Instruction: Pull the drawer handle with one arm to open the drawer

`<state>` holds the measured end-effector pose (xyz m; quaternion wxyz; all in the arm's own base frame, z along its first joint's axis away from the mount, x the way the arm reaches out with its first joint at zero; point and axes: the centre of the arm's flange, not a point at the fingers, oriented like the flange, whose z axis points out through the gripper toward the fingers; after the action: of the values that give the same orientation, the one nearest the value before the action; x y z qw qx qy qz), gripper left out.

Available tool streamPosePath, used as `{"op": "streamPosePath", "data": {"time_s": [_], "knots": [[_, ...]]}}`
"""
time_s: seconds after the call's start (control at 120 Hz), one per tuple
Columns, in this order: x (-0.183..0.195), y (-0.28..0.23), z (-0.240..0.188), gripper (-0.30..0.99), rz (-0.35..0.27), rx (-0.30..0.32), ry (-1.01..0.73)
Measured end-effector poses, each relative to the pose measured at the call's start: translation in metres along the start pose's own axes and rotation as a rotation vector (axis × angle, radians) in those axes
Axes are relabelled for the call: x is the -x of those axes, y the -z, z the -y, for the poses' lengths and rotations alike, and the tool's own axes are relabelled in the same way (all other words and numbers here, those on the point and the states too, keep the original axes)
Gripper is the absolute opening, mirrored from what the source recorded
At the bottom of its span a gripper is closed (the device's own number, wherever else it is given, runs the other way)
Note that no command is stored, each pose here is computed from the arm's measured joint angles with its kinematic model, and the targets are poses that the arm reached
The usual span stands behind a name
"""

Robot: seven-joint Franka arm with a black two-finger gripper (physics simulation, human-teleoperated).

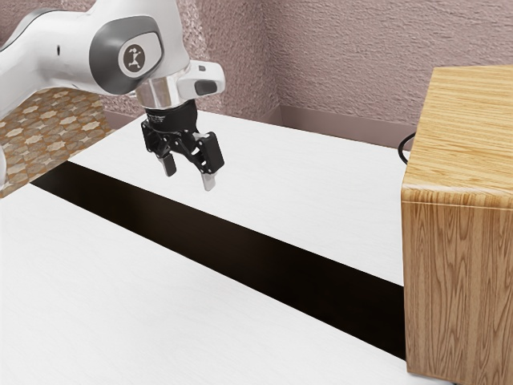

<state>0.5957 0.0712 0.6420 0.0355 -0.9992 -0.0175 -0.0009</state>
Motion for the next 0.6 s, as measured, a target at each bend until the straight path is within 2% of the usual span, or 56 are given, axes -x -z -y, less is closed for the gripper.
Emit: {"op": "streamPosePath", "data": {"time_s": [0.2,0.267,0.333,0.492,0.6], "knots": [[0.006,0.01,0.006,0.69,-0.014,0.006,0.009],[0.033,0.07,0.009,0.69,-0.124,0.016,0.012],[0.04,0.088,0.006,0.69,-0.165,0.047,0.022],[-0.004,0.042,-0.008,0.69,-0.165,0.13,0.055],[-0.028,0.026,-0.034,0.69,-0.209,0.18,0.049]]}}
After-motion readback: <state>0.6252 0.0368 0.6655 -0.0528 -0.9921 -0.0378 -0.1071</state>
